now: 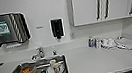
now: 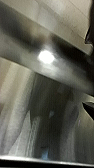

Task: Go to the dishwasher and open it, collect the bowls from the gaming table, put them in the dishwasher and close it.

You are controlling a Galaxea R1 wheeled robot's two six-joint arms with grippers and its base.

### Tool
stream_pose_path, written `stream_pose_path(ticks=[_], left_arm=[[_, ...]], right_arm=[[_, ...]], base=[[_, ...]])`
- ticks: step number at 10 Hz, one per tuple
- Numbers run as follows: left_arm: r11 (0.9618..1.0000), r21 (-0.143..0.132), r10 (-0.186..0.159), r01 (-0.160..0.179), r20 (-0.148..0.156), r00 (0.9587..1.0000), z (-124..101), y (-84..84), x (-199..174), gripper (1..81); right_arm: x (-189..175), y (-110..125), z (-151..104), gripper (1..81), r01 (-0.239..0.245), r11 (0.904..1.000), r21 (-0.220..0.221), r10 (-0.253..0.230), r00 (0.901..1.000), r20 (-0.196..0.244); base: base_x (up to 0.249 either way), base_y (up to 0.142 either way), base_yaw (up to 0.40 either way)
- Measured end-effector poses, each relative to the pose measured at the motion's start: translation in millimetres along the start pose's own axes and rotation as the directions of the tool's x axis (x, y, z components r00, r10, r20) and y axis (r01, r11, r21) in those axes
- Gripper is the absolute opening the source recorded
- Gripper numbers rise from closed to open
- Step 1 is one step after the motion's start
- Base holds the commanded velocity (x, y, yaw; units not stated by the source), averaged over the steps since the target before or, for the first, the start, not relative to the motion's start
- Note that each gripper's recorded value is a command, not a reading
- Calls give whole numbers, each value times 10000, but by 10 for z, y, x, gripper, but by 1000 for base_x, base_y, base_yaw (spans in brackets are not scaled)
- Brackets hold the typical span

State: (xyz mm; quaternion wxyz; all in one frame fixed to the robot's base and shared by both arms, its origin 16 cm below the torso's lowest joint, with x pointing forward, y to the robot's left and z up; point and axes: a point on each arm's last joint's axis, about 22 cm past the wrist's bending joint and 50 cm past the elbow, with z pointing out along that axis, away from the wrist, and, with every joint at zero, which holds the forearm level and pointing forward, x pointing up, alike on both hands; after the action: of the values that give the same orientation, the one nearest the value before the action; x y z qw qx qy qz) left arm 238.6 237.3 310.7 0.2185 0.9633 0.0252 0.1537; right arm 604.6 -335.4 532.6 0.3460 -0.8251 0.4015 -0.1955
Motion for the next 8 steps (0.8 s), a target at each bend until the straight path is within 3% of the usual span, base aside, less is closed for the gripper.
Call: stream_pose_path(ticks=[3,5,8], left_arm=[[10000,-24,-8,8,-9,10000,7,17,0,811],[10000,-54,-5,5,-7,10000,17,39,-2,811],[10000,-49,-6,6,-61,10000,16,36,8,811]], right_arm=[[-138,231,-127,811,-239,9995,-220,259,9952,948],[-273,459,-249,811,-389,9982,-459,458,9862,1592],[-323,508,-283,811,-461,9977,-499,544,9822,1798]], base=[[0,0,0],[0,0,0],[0,0,0]])
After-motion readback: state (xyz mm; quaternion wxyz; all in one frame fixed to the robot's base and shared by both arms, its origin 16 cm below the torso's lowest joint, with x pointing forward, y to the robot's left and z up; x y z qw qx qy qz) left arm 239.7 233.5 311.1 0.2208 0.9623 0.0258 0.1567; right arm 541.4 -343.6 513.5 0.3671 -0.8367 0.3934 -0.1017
